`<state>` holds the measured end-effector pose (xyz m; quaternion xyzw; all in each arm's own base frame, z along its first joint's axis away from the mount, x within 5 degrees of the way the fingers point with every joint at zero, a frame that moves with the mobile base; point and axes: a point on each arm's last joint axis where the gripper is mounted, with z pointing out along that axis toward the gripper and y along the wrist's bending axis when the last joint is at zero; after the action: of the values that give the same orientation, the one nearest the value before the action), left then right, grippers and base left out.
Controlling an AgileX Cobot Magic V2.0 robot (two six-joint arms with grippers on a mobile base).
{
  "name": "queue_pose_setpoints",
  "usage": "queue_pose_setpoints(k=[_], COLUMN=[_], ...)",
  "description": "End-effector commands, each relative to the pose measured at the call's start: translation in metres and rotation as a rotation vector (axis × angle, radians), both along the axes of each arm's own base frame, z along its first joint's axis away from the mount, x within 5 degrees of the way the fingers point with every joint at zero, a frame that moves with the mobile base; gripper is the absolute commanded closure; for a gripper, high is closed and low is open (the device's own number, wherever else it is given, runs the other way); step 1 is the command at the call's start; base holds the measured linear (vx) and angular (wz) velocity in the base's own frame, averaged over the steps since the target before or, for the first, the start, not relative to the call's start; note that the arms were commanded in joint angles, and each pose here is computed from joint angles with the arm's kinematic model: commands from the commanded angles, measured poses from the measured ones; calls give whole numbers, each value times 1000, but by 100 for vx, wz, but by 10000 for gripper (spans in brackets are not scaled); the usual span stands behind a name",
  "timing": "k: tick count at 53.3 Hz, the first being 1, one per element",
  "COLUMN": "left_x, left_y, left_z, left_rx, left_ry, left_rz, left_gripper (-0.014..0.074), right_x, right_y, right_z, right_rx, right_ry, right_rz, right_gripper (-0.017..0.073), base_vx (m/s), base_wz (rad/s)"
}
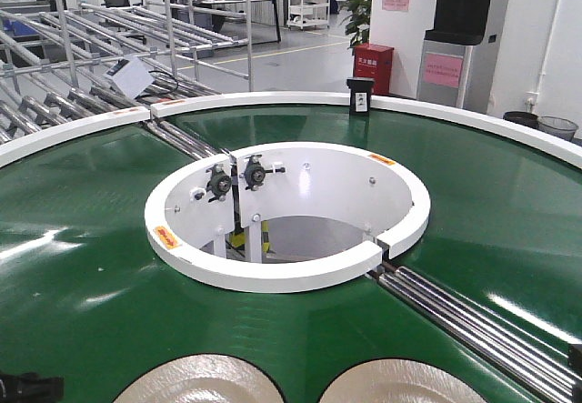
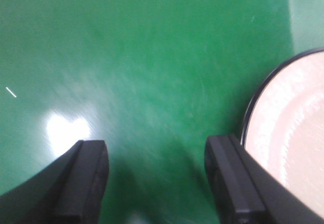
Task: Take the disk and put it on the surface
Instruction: 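Move left and right grippers down to the rims of the two cream plates, then close left and right grippers on the black rims of each plate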
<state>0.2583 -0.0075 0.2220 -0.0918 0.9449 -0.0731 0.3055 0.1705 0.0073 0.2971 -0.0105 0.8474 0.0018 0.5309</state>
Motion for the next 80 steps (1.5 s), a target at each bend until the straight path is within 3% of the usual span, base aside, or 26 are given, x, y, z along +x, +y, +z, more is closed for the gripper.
queue_pose_setpoints(k=[1,12,25,34,46,53,61,69,80], left_x=[10,17,25,29,33,35,36,34,28], left_y=[-5,-14,-31,-40,-52,-52,-53,-55,-51], left_z=[8,-5,-30,-49,-50,-48,-46,-40,-6], left_rx=[-71,-143,-258,-356,-490,-499,-524,-539,-525], left_ry=[-58,-31,31,79,33,-2,-18,-31,-153], left_rz=[24,-75,-258,-302,-384,-389,-380,-398,-382], left_gripper=[62,93,100,104,144,221,393,606,602], right_x=[3,3,2,2,1,0,0,-2,6], right_y=[1,1,0,0,0,0,0,0,5], right_z=[17,15,13,13,10,9,9,3,-2], right_rx=[3,1,-1,-1,-4,-5,-1,84,204], right_ry=[-100,-82,-61,-58,-24,-14,-4,63,194], right_rz=[12,9,6,5,0,-2,-5,-43,-73], right_gripper=[78,78,78,78,78,78,78,78,79], base_vx=[0,0,0,0,0,0,0,0,0], base_wz=[0,0,0,0,0,0,0,0,0])
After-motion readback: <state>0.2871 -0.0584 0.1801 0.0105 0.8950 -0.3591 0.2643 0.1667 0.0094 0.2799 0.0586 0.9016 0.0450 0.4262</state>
